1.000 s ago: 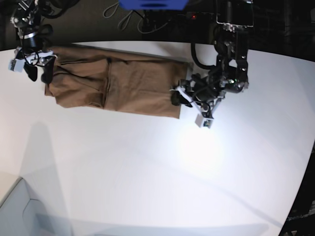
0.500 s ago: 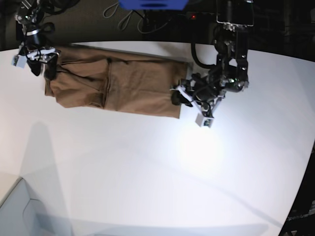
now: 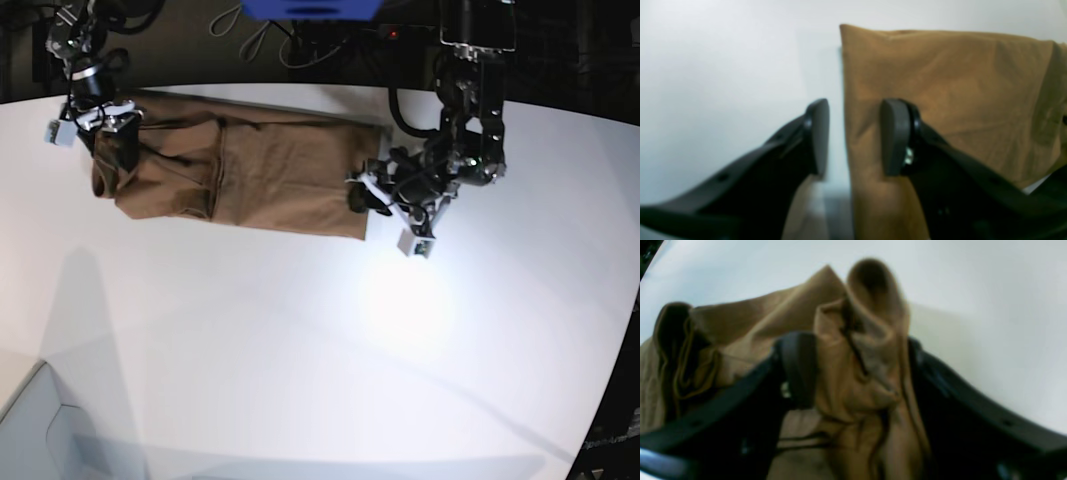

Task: Layout the t-shirt on the table in an organized manner, then fold the t-shirt properly
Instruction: 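Lay the folded end down and release it with the left gripper, then lift the shirt end with the right gripper and fold it toward the left gripper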

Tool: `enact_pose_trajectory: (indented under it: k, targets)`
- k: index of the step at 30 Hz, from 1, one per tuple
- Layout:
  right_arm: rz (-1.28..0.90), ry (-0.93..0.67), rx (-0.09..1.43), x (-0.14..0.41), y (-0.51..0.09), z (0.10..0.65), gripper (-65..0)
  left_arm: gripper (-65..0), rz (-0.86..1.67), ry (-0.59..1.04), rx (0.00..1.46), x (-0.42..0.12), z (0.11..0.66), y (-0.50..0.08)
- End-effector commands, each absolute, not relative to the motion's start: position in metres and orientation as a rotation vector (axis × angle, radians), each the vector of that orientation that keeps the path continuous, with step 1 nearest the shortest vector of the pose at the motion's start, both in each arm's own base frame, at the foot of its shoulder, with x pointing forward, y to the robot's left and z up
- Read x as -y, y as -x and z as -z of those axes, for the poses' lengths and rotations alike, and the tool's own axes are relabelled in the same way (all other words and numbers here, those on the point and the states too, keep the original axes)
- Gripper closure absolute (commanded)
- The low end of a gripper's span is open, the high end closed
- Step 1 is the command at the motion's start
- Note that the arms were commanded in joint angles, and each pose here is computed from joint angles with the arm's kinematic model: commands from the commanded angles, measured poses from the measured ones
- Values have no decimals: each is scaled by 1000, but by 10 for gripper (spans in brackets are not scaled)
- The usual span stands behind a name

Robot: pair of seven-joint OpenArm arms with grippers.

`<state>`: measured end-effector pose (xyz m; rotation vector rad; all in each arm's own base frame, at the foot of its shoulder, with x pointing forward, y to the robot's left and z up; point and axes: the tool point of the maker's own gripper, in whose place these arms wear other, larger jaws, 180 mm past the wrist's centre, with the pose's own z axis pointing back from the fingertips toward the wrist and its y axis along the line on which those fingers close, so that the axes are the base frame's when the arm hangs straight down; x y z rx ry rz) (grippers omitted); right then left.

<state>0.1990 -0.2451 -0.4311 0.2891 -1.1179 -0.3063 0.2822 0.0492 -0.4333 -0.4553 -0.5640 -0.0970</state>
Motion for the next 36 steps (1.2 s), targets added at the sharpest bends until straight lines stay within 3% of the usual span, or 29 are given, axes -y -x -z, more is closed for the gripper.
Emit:
enact_pose_trajectory:
  k: [1,6,11,27,30,33,36]
  targets:
    - [270,-295,1043,237,-190,443,-276,-256,112,401,472,-58,448,-265]
    - [267,-298,1042,236,-192,443,-172,-256,108,399,471,-60,449,-265]
    - [263,-295,1050,238,-194,441,0,-256,107,399,470,-61,448,-265]
    - [106,-262,1304,217,-229,340,0,-249,172,366,684,-67,376,-269]
    - [102,-260,1309,217,-229,338,0,-156,177,363,699,-67,370,-264]
    - [111,-259,1311,216,-228,338,0,0,129,338,679,-83,378,-258]
    - [113,-261,1312,216,-228,338,0,-13,75,316,609,-99,398,-248]
